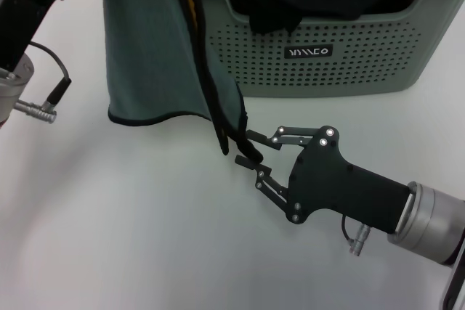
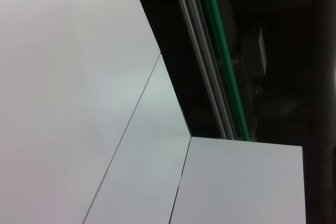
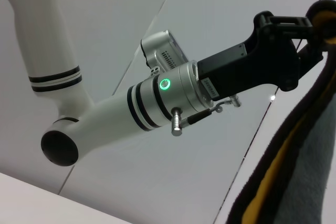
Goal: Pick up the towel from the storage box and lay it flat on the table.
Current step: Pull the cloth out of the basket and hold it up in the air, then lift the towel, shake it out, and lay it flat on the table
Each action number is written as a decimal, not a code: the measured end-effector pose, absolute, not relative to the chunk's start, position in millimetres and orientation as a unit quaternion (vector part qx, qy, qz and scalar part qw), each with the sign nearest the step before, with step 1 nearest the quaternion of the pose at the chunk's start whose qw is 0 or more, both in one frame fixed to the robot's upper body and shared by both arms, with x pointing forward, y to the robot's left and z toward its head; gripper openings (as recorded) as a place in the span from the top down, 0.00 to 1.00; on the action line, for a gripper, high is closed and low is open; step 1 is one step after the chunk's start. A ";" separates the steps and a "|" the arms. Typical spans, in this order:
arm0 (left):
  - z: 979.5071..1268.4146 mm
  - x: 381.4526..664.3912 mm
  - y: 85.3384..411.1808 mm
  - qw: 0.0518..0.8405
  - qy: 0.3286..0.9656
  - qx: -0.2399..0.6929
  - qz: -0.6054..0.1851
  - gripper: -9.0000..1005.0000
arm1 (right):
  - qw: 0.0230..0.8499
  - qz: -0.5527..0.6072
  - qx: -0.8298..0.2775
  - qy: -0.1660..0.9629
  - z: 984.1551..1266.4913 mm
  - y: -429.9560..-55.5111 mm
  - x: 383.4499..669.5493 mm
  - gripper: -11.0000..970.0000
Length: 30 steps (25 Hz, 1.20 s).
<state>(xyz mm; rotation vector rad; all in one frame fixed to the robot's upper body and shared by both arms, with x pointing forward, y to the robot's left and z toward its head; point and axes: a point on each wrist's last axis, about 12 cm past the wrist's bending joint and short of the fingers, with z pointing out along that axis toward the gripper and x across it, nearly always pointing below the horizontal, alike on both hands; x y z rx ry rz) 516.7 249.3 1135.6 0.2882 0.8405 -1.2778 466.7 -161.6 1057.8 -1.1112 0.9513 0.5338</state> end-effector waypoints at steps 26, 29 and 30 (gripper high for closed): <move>1087.5 470.0 264.7 0.676 0.468 0.111 -0.558 0.89 | 0.807 0.291 -0.385 0.342 1135.2 -225.3 495.2 0.98; 1076.9 464.8 260.7 0.673 0.489 0.114 -0.543 0.88 | 0.812 0.295 -0.384 0.326 1153.6 -229.9 506.2 0.98; 1073.4 462.6 258.4 0.671 0.495 0.119 -0.539 0.88 | 0.813 0.294 -0.386 0.323 1160.1 -231.0 510.2 0.98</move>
